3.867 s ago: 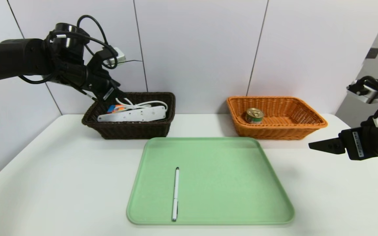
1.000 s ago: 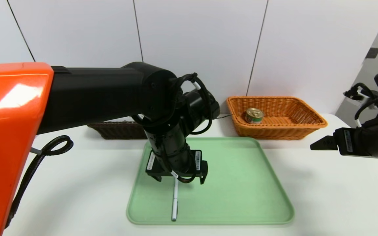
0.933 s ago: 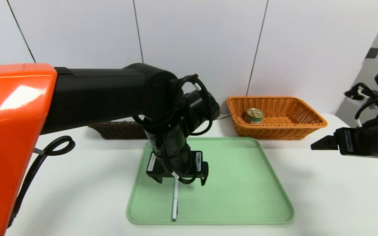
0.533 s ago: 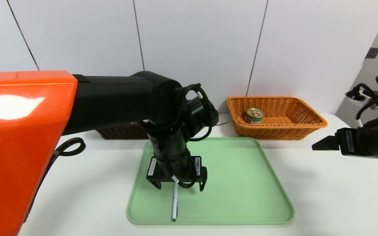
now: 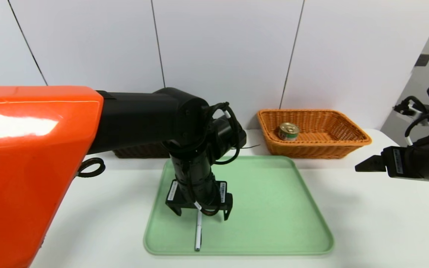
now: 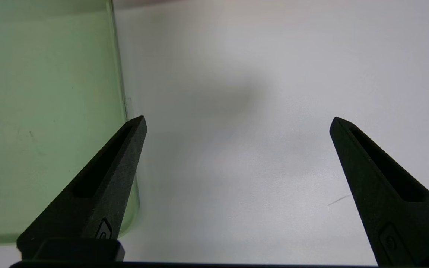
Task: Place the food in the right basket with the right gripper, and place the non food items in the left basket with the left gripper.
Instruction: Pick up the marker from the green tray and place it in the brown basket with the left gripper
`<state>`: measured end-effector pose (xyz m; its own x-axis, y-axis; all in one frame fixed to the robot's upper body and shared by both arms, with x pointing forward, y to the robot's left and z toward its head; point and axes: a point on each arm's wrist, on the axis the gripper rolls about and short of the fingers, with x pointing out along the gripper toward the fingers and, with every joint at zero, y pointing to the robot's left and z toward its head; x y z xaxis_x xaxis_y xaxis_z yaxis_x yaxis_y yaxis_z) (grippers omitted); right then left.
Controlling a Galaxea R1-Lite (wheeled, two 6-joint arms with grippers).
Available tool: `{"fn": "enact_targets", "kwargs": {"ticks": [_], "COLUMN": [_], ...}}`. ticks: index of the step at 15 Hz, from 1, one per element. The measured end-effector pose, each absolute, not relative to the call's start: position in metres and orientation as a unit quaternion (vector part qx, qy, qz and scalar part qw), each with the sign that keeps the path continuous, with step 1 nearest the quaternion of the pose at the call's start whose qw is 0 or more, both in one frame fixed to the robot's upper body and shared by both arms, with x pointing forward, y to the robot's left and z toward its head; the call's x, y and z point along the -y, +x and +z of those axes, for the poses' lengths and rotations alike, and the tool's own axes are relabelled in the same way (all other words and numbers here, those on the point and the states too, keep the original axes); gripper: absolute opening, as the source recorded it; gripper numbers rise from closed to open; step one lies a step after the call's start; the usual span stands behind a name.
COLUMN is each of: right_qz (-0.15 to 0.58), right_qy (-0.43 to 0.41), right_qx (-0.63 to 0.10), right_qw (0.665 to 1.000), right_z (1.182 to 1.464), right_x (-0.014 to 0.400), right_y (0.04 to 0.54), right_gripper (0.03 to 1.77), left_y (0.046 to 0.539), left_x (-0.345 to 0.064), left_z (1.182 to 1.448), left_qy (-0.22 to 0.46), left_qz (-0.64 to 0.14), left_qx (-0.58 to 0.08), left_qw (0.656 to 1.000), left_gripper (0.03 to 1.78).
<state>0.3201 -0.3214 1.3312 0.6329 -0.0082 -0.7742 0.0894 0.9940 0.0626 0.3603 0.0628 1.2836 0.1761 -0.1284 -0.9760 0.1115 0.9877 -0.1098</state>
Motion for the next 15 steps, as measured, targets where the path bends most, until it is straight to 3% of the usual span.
{"fn": "enact_targets", "kwargs": {"ticks": [15], "right_qz": [-0.027], "right_qy": [0.045], "right_qx": [-0.431], "right_qw": [0.901], "right_z": [1.329], "right_x": [0.321], "right_y": [0.323], "right_gripper": [1.7], "left_y": [0.37], "left_x": [-0.06], "left_z": [1.267], "left_qy": [0.023], "left_qz": [-0.069], "left_qx": [-0.636], "left_qw": [0.768], "left_gripper": [1.69]}}
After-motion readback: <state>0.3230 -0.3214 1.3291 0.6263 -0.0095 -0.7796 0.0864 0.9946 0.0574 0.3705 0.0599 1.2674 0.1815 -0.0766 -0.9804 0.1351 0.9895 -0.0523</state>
